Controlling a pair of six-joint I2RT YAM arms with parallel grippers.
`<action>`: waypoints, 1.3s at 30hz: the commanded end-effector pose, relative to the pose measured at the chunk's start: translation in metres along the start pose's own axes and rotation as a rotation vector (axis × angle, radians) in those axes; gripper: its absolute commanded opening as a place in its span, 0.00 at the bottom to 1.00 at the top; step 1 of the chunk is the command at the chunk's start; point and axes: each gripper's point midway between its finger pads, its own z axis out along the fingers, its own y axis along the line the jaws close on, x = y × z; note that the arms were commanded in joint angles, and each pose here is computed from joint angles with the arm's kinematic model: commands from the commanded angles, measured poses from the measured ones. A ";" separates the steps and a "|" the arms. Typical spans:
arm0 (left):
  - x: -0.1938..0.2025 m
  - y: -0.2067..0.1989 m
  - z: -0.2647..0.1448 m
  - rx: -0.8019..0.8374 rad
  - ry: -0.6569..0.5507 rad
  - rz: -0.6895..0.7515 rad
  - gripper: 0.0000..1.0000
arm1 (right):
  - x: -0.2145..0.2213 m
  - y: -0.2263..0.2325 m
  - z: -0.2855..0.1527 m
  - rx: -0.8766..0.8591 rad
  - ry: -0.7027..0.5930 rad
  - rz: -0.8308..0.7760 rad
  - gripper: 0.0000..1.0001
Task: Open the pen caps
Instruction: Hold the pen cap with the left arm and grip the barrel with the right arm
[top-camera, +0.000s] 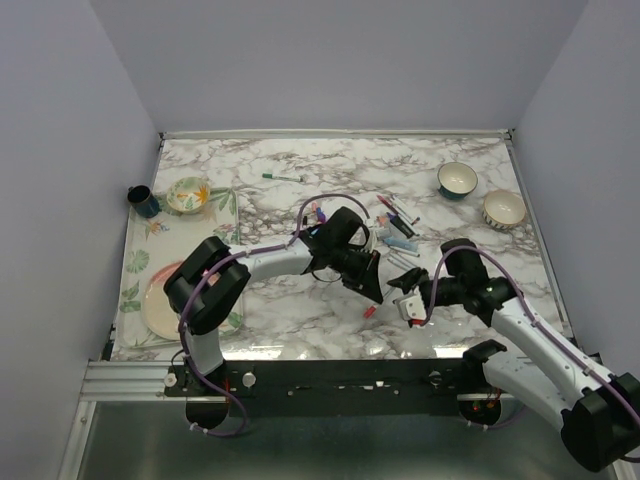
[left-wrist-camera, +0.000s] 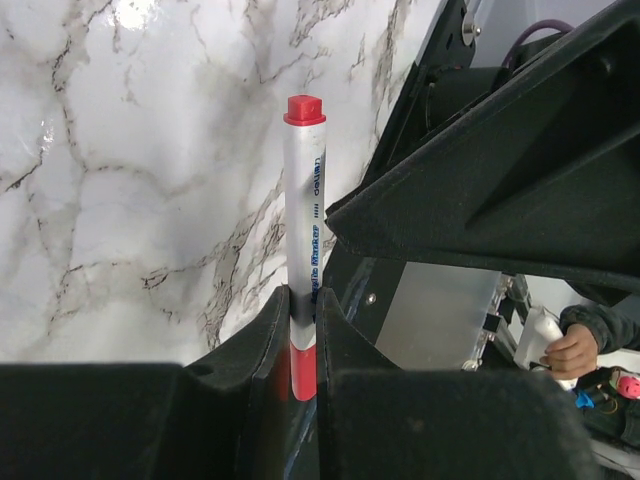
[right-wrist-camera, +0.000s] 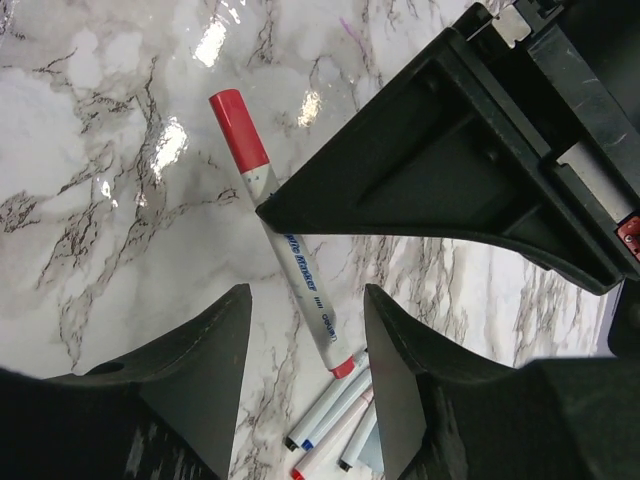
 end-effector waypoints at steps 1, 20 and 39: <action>0.006 -0.016 0.003 0.048 0.046 0.030 0.00 | 0.000 0.009 0.002 -0.023 -0.015 -0.011 0.57; -0.015 -0.038 -0.001 0.027 -0.068 0.083 0.15 | 0.004 0.022 0.005 -0.088 -0.017 0.001 0.01; -0.081 -0.017 -0.130 -0.048 -0.974 -0.059 0.73 | -0.005 -0.066 -0.003 0.160 -0.006 0.716 0.01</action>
